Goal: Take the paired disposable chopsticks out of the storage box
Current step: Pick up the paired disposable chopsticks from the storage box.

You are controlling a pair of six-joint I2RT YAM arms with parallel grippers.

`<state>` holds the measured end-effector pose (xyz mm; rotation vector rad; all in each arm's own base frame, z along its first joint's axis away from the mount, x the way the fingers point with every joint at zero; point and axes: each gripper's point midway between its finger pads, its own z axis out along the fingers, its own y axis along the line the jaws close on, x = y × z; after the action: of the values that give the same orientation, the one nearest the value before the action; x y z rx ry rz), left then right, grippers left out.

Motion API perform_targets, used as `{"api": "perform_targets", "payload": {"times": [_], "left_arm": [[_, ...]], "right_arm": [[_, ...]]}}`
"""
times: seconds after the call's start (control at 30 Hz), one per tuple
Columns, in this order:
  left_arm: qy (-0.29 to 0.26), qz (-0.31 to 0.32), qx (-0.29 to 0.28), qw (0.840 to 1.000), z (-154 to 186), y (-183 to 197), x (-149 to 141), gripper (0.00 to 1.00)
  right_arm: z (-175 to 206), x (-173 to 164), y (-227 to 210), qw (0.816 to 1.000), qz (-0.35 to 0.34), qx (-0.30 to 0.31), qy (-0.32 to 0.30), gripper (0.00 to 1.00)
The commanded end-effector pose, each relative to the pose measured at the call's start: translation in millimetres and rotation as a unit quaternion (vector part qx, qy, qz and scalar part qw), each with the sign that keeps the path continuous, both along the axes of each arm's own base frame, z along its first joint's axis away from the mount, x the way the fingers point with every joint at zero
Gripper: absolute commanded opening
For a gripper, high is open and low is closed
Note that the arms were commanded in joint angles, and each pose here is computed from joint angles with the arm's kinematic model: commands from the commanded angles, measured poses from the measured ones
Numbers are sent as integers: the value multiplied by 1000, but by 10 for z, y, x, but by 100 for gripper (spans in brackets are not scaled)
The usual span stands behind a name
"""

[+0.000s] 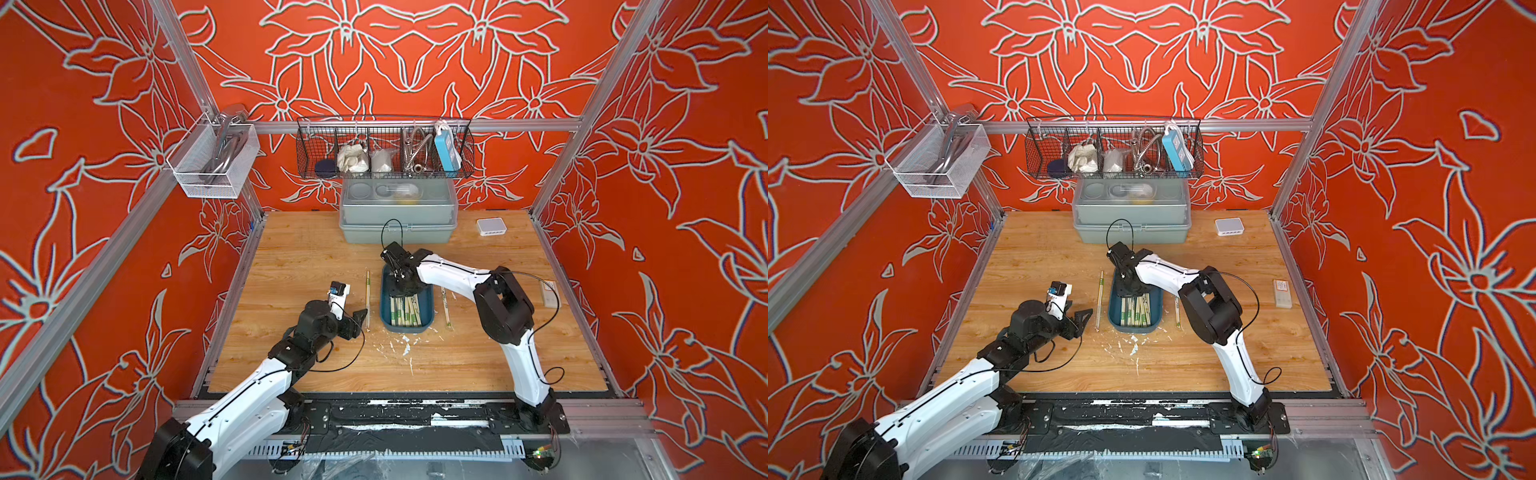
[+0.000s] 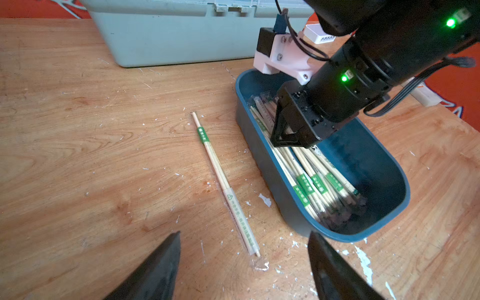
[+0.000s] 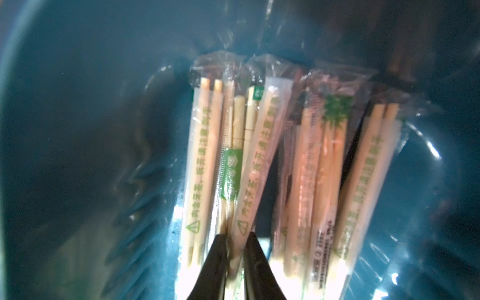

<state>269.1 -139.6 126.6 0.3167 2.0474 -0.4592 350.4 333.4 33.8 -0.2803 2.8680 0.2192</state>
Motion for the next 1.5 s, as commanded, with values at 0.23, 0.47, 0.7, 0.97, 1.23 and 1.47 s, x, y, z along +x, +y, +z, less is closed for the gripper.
{"api": "perform_targets", "payload": {"times": [0.23, 0.47, 0.7, 0.97, 1.23, 1.47], "left_arm": [[-16, 4, -1, 1000, 145, -6, 66, 78], [-14, 14, 0, 1000, 135, 23, 79, 79], [-12, 10, 0, 1000, 129, 6, 80, 79], [-8, 0, -6, 1000, 114, -40, 81, 81], [-4, -8, -7, 1000, 103, -76, 93, 81], [-6, -10, -8, 1000, 109, -80, 90, 81]], "right_arm": [[244, 17, 13, 1000, -10, 11, -14, 14], [412, 14, -1, 999, -12, 19, -24, 13], [602, 28, -38, 999, -10, 24, -39, 11], [887, 44, -158, 998, -1, 29, -59, 11], [1204, 73, -552, 997, -8, 28, -75, 11], [1167, 77, -1244, 997, -35, 11, -69, 11]]}}
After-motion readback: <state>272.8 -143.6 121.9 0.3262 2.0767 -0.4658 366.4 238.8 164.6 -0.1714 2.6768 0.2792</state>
